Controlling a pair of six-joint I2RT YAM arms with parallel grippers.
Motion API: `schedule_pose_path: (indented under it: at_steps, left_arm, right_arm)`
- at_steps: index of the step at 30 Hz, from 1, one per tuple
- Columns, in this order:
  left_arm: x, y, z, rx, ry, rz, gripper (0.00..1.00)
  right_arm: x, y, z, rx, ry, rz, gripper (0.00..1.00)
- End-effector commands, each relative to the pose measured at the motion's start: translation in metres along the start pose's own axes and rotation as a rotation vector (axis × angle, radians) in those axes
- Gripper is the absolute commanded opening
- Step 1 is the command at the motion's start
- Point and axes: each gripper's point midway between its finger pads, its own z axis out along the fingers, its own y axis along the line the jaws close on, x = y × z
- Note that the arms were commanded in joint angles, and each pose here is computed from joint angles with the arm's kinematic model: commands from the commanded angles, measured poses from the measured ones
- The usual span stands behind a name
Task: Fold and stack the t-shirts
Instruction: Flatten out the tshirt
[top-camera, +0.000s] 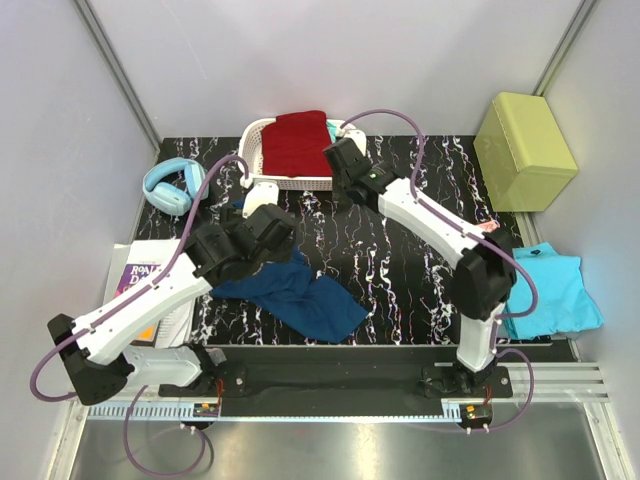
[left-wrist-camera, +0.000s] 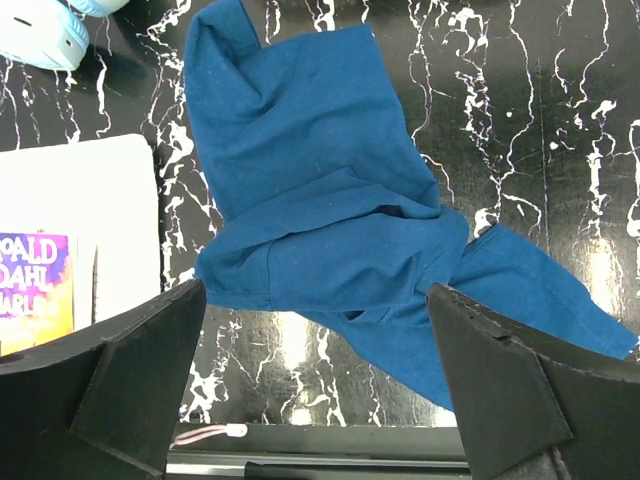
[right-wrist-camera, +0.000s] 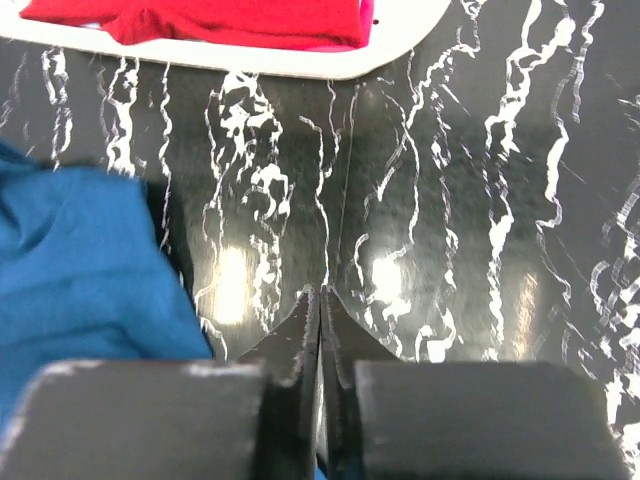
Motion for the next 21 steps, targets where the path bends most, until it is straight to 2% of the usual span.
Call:
schedule_pose_path:
  at_steps: [1, 8, 9, 11, 14, 16, 17, 18, 20, 21]
  left_arm:
    - [0.001, -0.006, 0.001, 0.022, -0.001, -0.064, 0.99]
    - [0.016, 0.005, 0.003, -0.013, 0.02, -0.062, 0.99]
    - [0.018, 0.006, 0.003, -0.017, 0.026, -0.056, 0.99]
    - [0.022, 0.007, 0.004, -0.022, 0.038, -0.049, 0.99]
    - [0.027, 0.006, 0.006, -0.025, 0.053, -0.038, 0.99]
    - [0.03, 0.006, 0.008, -0.026, 0.065, -0.025, 0.99]
    - [0.031, 0.005, 0.008, -0.023, 0.07, -0.02, 0.99]
    - [0.032, 0.004, 0.01, -0.026, 0.077, -0.012, 0.99]
    - [0.034, 0.003, 0.01, -0.026, 0.085, -0.004, 0.99]
    - [0.034, 0.003, 0.011, -0.026, 0.088, 0.0, 0.99]
  right_arm:
    - [-0.012, 0.011, 0.031, -0.045, 0.001, 0.004, 0.0]
    - [0.005, 0.009, 0.081, -0.055, 0.085, 0.022, 0.0]
    - [-0.005, 0.007, 0.084, -0.059, 0.072, 0.035, 0.0]
    - [0.003, 0.002, 0.1, -0.036, 0.106, 0.032, 0.0]
    - [-0.019, 0.004, 0.111, -0.056, 0.073, 0.062, 0.0]
    - [-0.01, 0.003, 0.127, -0.053, 0.113, 0.05, 0.0]
    - [-0.029, 0.009, 0.126, -0.073, 0.077, 0.061, 0.0]
    - [-0.007, 0.005, 0.142, -0.055, 0.15, 0.041, 0.0]
    - [-0.024, 0.01, 0.145, -0.072, 0.123, 0.051, 0.0]
    - [-0.017, 0.009, 0.152, -0.068, 0.138, 0.055, 0.0]
